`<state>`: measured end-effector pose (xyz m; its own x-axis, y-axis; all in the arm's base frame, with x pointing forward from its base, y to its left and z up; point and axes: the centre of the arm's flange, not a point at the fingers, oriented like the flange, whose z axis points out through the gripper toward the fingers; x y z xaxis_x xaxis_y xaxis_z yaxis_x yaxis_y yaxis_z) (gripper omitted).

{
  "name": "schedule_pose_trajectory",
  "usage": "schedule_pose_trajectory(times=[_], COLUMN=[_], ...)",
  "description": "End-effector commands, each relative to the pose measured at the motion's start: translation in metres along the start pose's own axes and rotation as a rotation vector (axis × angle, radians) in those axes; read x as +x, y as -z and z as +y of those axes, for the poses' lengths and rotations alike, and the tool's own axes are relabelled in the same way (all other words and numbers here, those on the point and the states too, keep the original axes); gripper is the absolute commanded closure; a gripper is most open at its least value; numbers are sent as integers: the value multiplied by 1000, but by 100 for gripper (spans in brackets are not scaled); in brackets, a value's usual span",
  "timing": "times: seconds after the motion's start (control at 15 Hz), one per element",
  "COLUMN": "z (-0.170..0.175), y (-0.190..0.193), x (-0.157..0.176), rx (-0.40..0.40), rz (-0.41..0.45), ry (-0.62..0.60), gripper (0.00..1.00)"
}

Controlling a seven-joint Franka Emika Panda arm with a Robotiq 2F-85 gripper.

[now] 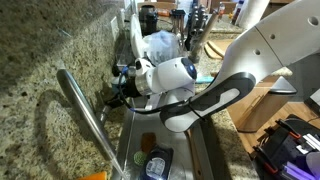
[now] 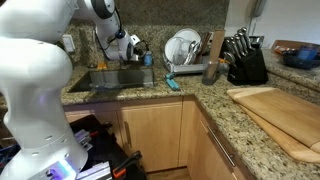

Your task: Close the tap

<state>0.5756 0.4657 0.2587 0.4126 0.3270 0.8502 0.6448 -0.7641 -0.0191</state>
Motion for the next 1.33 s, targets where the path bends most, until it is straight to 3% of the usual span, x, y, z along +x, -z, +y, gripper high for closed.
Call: schedule_pose_trajectory(times=[0.0, 0.07, 0.13, 0.47, 0.8, 1.27], z=[10, 13, 17, 19, 11, 31], y=[8, 9, 4, -6, -24, -23], x=[16, 20, 13, 7, 19, 26], rx=[-90, -113, -72, -70, -30, -121], rz=[12, 21, 21, 60, 171, 201], ry=[85, 92, 58, 59, 181, 317], gripper=[0, 0, 0, 0, 0, 0])
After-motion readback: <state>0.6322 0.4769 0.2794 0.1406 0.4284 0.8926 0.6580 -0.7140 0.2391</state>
